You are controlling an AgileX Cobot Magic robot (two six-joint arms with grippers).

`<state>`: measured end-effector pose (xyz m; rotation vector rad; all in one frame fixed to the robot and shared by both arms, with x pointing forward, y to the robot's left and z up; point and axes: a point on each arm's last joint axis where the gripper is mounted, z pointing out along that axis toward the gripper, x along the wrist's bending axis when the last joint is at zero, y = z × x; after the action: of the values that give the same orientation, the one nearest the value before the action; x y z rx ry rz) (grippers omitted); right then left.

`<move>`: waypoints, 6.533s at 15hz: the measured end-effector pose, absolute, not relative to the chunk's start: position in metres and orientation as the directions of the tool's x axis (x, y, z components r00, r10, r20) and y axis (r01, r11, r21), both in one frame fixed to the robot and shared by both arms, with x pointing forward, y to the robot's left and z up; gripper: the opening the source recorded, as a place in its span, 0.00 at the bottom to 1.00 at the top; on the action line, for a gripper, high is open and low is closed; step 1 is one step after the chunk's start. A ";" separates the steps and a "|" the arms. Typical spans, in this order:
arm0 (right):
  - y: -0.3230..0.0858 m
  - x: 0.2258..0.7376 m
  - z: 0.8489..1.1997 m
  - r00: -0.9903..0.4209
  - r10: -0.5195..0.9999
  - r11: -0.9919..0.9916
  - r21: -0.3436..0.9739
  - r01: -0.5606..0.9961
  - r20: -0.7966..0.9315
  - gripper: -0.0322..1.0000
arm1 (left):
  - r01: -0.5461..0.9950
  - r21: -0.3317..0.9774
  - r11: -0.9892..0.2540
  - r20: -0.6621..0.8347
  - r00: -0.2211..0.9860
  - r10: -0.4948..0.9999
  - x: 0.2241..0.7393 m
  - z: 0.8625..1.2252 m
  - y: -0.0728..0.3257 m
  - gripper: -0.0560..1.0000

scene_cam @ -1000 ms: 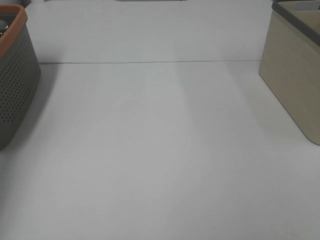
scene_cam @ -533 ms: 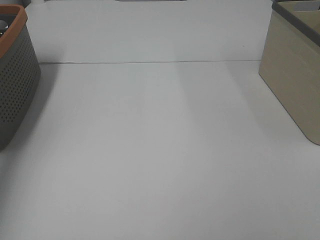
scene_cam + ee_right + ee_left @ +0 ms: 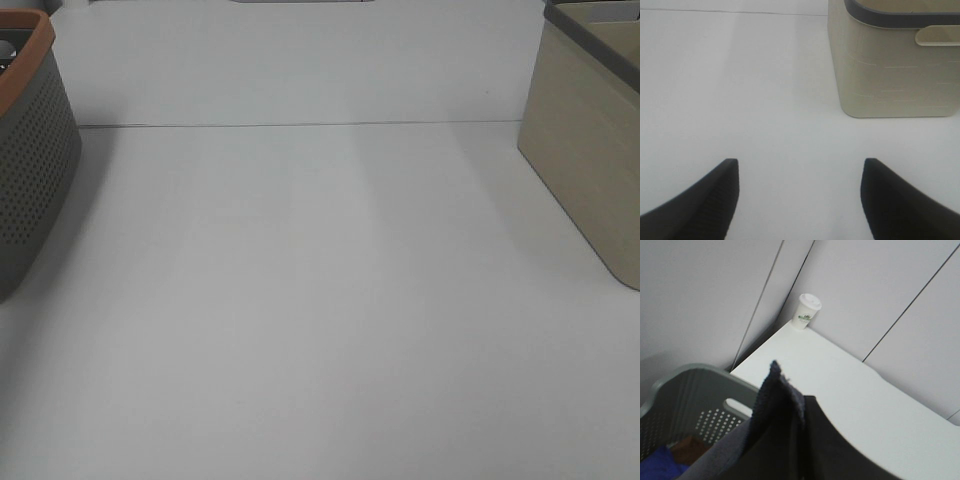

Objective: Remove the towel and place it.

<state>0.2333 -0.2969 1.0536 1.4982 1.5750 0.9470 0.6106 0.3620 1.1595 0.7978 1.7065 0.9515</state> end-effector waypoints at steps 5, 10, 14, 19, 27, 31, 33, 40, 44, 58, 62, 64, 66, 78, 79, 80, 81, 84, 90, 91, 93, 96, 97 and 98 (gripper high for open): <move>-0.297 0.233 1.054 -0.032 0.999 0.040 0.896 0.443 -0.029 0.69 | -0.157 0.919 0.362 -0.381 -0.117 0.917 0.584 1.251 0.350 0.05; -0.297 0.233 1.054 -0.032 0.999 0.040 0.896 0.443 -0.029 0.69 | -0.305 0.913 0.270 -0.273 0.034 0.961 0.564 1.323 0.305 0.05; -0.297 0.233 1.054 -0.032 0.999 0.040 0.896 0.443 -0.029 0.69 | -0.317 0.924 0.212 -0.194 0.087 0.977 0.565 1.352 0.257 0.05; -0.293 0.233 1.058 -0.063 0.998 0.014 0.911 0.412 0.013 0.69 | -0.085 0.996 0.036 -0.027 0.103 0.994 0.593 1.315 0.174 0.05; -0.276 0.290 1.084 -0.283 0.958 0.131 0.938 0.321 -0.037 0.69 | 0.339 0.936 -0.092 0.079 0.051 0.996 0.618 1.230 0.116 0.05; -0.259 0.342 1.081 -0.482 0.876 0.208 0.921 0.331 -0.025 0.68 | 0.445 0.879 -0.173 0.133 0.119 0.984 0.609 1.199 0.072 0.05; -0.254 0.371 1.072 -0.545 0.838 0.209 0.913 0.351 0.018 0.68 | 0.496 0.840 -0.218 0.168 0.145 0.975 0.607 1.178 0.052 0.05; -0.228 0.451 1.012 -0.617 0.785 0.274 0.866 0.418 0.049 0.67 | 0.542 0.802 -0.251 0.135 0.244 0.960 0.595 1.156 0.016 0.05; -0.171 0.463 0.971 -0.677 0.736 0.437 0.770 0.465 -0.008 0.66 | 0.537 0.798 -0.272 0.150 0.260 0.954 0.596 1.154 0.015 0.05; -0.027 0.552 0.914 -0.563 0.822 0.347 0.706 0.617 0.088 0.64 | 0.533 0.796 -0.287 0.161 0.271 0.949 0.596 1.154 0.015 0.05; -0.033 0.561 0.903 -0.485 0.874 0.336 0.690 0.640 0.024 0.64 | 0.533 0.796 -0.289 0.162 0.272 0.949 0.596 1.154 0.015 0.05; -0.029 0.566 0.905 -0.482 0.876 0.329 0.702 0.632 0.023 0.64 | 0.533 0.795 -0.288 0.161 0.273 0.949 0.595 1.154 0.014 0.05; -0.022 0.575 0.898 -0.478 0.878 0.328 0.704 0.631 0.019 0.62 | 0.534 0.795 -0.287 0.159 0.273 0.949 0.595 1.154 0.014 0.05; -0.024 0.586 0.898 -0.327 0.941 0.142 0.777 0.613 0.087 0.36 | 0.553 0.788 -0.271 0.127 0.284 0.950 0.594 1.153 0.012 0.05; -0.023 0.586 0.899 -0.332 0.938 0.136 0.784 0.606 0.095 0.29 | 0.554 0.788 -0.268 0.124 0.284 0.951 0.594 1.153 0.012 0.05; -0.022 0.586 0.900 -0.330 0.938 0.125 0.786 0.605 0.105 0.16 | 0.556 0.787 -0.266 0.120 0.285 0.951 0.594 1.152 0.012 0.05; -0.022 0.586 0.900 -0.331 0.937 0.123 0.788 0.604 0.107 0.06 | 0.558 0.787 -0.265 0.118 0.285 0.951 0.594 1.152 0.012 0.05; -0.019 0.583 0.898 -0.355 0.926 0.133 0.766 0.629 0.131 0.05 | 0.543 0.796 -0.268 0.123 0.288 0.950 0.594 1.153 0.012 0.05; -0.042 0.545 0.941 -0.452 0.880 0.193 0.755 0.626 0.150 0.05 | 0.544 0.826 -0.146 0.046 0.193 0.980 0.626 1.171 0.064 0.05; -0.048 0.542 0.956 -0.463 0.870 0.180 0.762 0.622 0.172 0.05 | 0.540 0.837 -0.090 -0.013 0.183 0.983 0.629 1.180 0.076 0.05; -0.063 0.541 0.983 -0.512 0.830 0.184 0.760 0.624 0.219 0.05 | 0.518 0.855 -0.020 -0.090 0.186 0.978 0.633 1.194 0.095 0.05; -0.122 0.543 1.034 -0.603 0.756 0.247 0.742 0.623 0.255 0.05 | 0.524 0.851 0.029 -0.150 0.189 0.970 0.641 1.198 0.114 0.05; -0.129 0.544 1.039 -0.617 0.748 0.269 0.739 0.618 0.244 0.05 | 0.528 0.848 0.040 -0.162 0.187 0.969 0.642 1.198 0.116 0.05; -0.141 0.548 1.047 -0.642 0.736 0.313 0.733 0.604 0.214 0.05 | 0.532 0.844 0.071 -0.196 0.181 0.964 0.644 1.199 0.118 0.05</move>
<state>0.5482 -0.1407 1.0469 1.2426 2.4114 1.2365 0.6437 0.1177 1.1987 1.5805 1.4683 0.6194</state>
